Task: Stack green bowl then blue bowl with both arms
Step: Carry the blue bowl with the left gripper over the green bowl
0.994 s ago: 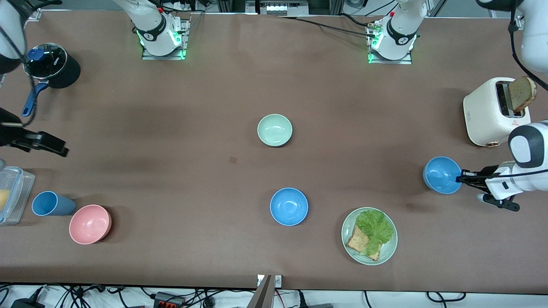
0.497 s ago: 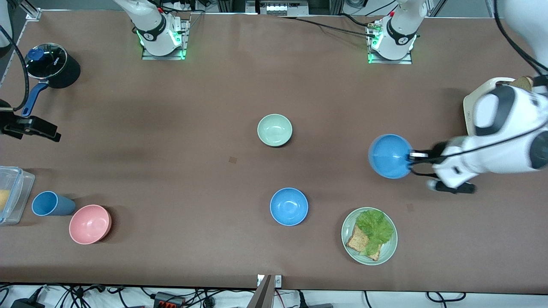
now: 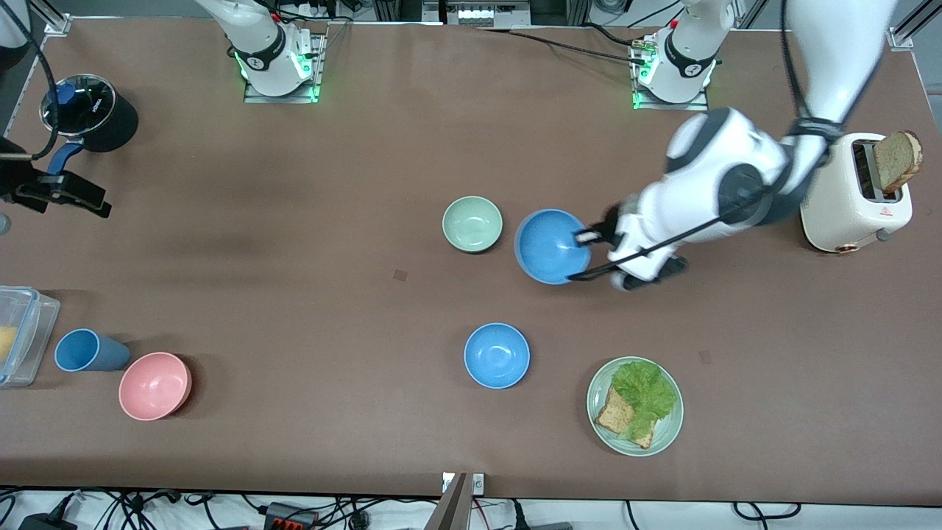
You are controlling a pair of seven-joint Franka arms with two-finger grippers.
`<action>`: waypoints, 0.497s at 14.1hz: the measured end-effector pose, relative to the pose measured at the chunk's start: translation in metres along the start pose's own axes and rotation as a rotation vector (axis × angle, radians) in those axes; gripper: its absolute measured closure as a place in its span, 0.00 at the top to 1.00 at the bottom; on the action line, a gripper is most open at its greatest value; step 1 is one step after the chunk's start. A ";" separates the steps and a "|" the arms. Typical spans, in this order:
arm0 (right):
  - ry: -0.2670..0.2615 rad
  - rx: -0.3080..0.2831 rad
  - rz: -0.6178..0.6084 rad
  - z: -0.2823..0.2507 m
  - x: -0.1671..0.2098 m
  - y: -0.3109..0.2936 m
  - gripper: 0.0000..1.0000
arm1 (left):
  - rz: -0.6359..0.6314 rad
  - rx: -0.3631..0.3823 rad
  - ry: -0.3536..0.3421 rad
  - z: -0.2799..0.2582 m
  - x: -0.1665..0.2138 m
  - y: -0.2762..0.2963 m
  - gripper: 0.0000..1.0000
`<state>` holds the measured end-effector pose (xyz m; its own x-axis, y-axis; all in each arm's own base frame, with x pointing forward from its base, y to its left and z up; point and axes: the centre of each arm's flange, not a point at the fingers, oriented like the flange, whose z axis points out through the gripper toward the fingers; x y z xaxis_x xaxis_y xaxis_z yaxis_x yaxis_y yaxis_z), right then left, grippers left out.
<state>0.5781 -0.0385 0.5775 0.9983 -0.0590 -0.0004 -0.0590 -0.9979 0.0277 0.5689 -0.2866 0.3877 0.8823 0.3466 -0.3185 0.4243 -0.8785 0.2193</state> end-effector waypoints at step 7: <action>0.018 0.000 -0.011 0.002 -0.018 0.000 1.00 | -0.071 0.012 0.097 0.090 -0.086 0.046 0.04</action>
<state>0.5604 -0.0375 0.5756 0.9987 -0.0480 0.0169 -0.0484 -0.9984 0.0277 0.4943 -0.3864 0.3417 0.8661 0.4373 -0.2422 0.4841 -0.8546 0.1882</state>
